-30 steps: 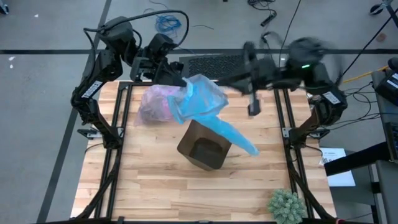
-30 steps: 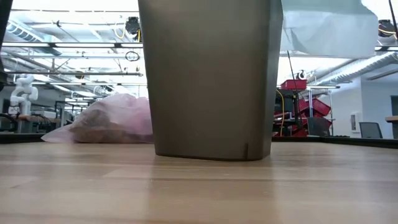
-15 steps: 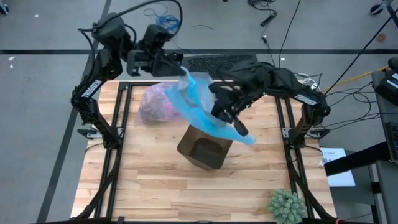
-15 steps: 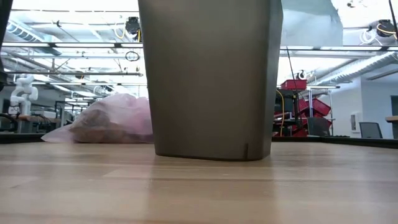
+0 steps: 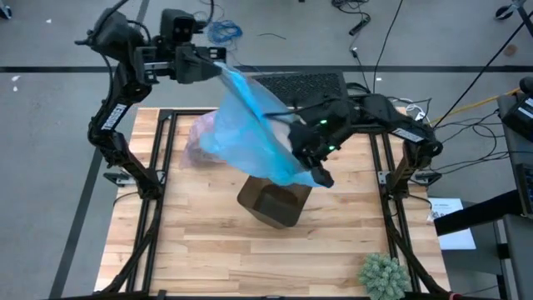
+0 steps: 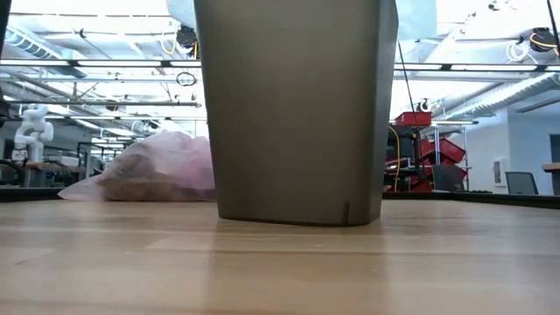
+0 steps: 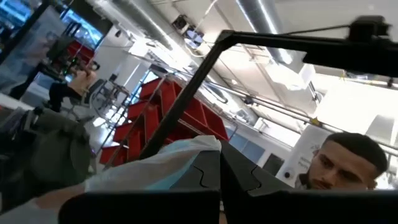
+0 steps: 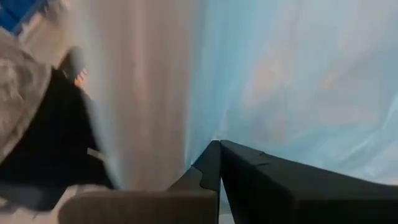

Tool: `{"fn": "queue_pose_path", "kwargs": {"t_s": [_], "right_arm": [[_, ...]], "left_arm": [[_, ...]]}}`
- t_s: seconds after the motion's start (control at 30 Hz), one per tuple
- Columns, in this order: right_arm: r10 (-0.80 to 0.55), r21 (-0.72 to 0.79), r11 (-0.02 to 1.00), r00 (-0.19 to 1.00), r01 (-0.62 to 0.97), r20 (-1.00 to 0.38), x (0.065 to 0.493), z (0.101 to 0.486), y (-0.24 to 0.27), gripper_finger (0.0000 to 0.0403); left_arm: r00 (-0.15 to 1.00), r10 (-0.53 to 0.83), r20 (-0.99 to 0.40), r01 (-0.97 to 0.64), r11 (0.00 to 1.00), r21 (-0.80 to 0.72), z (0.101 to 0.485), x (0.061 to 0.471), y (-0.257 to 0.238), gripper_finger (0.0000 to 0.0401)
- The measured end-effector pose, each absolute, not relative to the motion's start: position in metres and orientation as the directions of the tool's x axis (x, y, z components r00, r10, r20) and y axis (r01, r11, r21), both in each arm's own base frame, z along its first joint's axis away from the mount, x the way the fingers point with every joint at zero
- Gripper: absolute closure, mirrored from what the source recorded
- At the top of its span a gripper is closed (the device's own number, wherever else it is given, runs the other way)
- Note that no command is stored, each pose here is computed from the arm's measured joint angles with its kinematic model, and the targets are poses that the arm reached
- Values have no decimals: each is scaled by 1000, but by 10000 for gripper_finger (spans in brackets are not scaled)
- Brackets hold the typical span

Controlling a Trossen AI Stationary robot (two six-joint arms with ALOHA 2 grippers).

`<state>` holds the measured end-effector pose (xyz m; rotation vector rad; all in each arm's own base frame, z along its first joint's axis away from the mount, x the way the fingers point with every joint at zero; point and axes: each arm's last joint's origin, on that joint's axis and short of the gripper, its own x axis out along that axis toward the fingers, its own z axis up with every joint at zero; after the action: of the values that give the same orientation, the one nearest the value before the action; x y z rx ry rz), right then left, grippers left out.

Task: Place trash/remove bag and relplace
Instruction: Insert the new trash bag into the trash bin

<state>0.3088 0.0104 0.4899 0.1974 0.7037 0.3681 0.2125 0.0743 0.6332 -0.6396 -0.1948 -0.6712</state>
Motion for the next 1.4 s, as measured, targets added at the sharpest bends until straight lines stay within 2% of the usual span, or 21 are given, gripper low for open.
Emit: {"fn": "queue_pose_path", "kwargs": {"t_s": [0.27, 0.4, 0.5, 0.67, 0.87, 1.0, 1.2, 1.4], "right_arm": [[256, 117, 964, 946, -237, -197, 267, 557, 6, 403], [181, 39, 983, 983, -181, -4, 263, 578, 4, 403], [174, -11, 985, 984, -173, 41, 277, 578, 3, 403], [169, 3, 986, 983, -169, -73, 325, 548, -4, 403], [452, 175, 890, 863, -421, -227, 356, 511, -6, 403], [508, 282, 859, 776, -426, -375, 364, 485, -2, 403], [501, 409, 862, 635, -300, -589, 355, 459, 1, 403], [469, 452, 868, 631, -203, -618, 309, 482, 5, 403]], "left_arm": [[758, -545, 357, 650, 598, -468, 635, 207, 71, 401], [759, -552, 345, 648, 589, -483, 632, 214, 73, 401], [746, -571, 343, 662, 578, -478, 631, 219, 70, 401], [745, -578, 334, 662, 577, -479, 628, 225, 70, 401], [743, -565, 360, 669, 595, -446, 631, 222, 70, 401], [736, -563, 376, 677, 606, -418, 634, 217, 70, 401], [727, -574, 376, 686, 603, -407, 635, 217, 69, 401], [718, -573, 394, 695, 610, -379, 639, 208, 65, 401]]}}
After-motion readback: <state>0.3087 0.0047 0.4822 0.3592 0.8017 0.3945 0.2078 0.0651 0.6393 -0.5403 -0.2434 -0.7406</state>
